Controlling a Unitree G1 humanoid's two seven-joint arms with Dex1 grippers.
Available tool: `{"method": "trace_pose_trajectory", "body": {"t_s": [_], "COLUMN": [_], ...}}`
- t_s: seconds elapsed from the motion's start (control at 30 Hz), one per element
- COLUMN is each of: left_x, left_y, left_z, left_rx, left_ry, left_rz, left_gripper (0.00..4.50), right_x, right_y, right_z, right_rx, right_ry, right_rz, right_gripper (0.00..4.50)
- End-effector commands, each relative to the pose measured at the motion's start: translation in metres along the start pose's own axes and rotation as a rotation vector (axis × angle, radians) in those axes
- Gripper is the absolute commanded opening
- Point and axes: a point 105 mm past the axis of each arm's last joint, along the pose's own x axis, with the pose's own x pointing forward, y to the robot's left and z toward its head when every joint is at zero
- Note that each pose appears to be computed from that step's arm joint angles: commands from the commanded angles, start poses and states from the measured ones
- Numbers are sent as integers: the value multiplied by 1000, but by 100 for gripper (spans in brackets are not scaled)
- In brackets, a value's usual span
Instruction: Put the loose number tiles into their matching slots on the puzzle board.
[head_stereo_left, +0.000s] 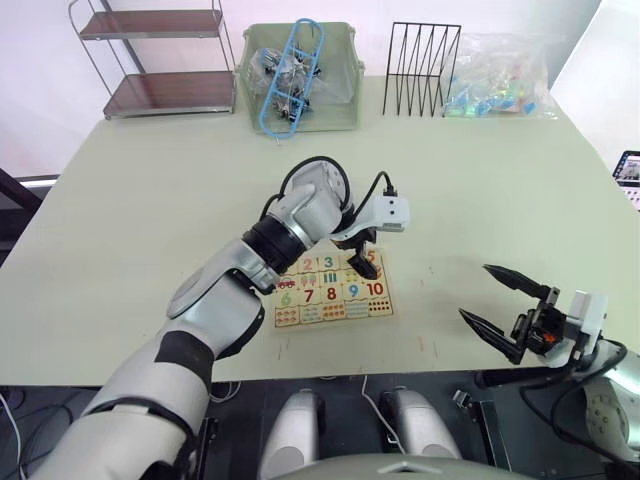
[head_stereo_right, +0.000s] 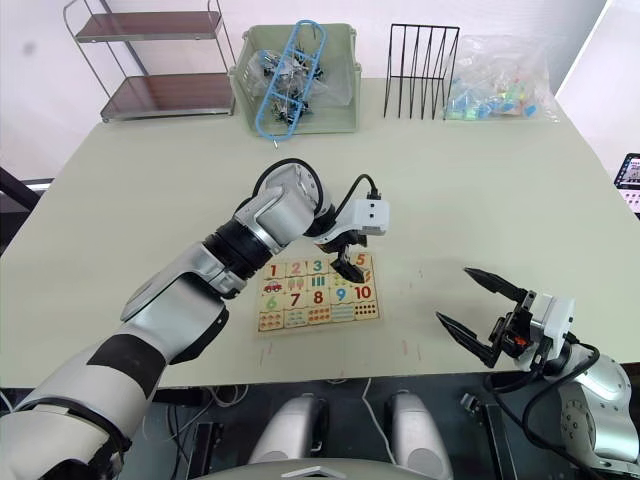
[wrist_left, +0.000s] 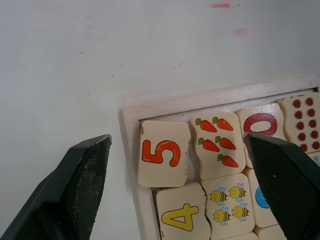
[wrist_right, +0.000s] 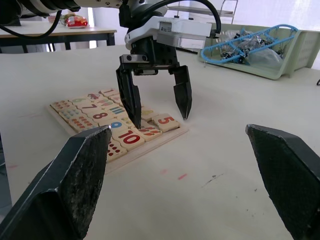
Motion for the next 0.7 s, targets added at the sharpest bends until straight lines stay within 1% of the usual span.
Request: {"method": "trace_pose_trajectory", "body": {"t_s": [0.03, 0.2, 0.3, 0.4, 0.53, 0.57, 0.63, 0.7], "left_x": [-26, -42, -50, -55, -56, -55, -55, -53], "left_y": [3, 7, 17, 27, 38, 39, 41, 42], "left_z": [19, 18, 10, 1, -13, -15, -13, -15], "left_rx": [20, -24, -67, -77, -102, -99, -67, -68], "left_ry": [-92, -187, -236, -286, -322, -347, -441, -483], "left_rz": [22, 24, 66, 117, 172, 178, 194, 204], "left_gripper": [447, 447, 447, 447, 447, 447, 447, 447], "right_x": [1, 1, 1, 1, 2, 2, 2, 1], "right_y": [0, 0, -1, -1, -1, -1, -2, -3], "right_z": [4, 4, 5, 5, 6, 6, 6, 7], "right_rx": [-18, -18, -19, -19, -18, -17, -18, -21], "right_ry": [-18, -18, -19, -20, -21, -21, -21, -19], "right_rz": [-1, -2, -1, 0, 3, 3, 3, 0], "right_gripper": [450, 450, 450, 450, 450, 450, 450, 450]}}
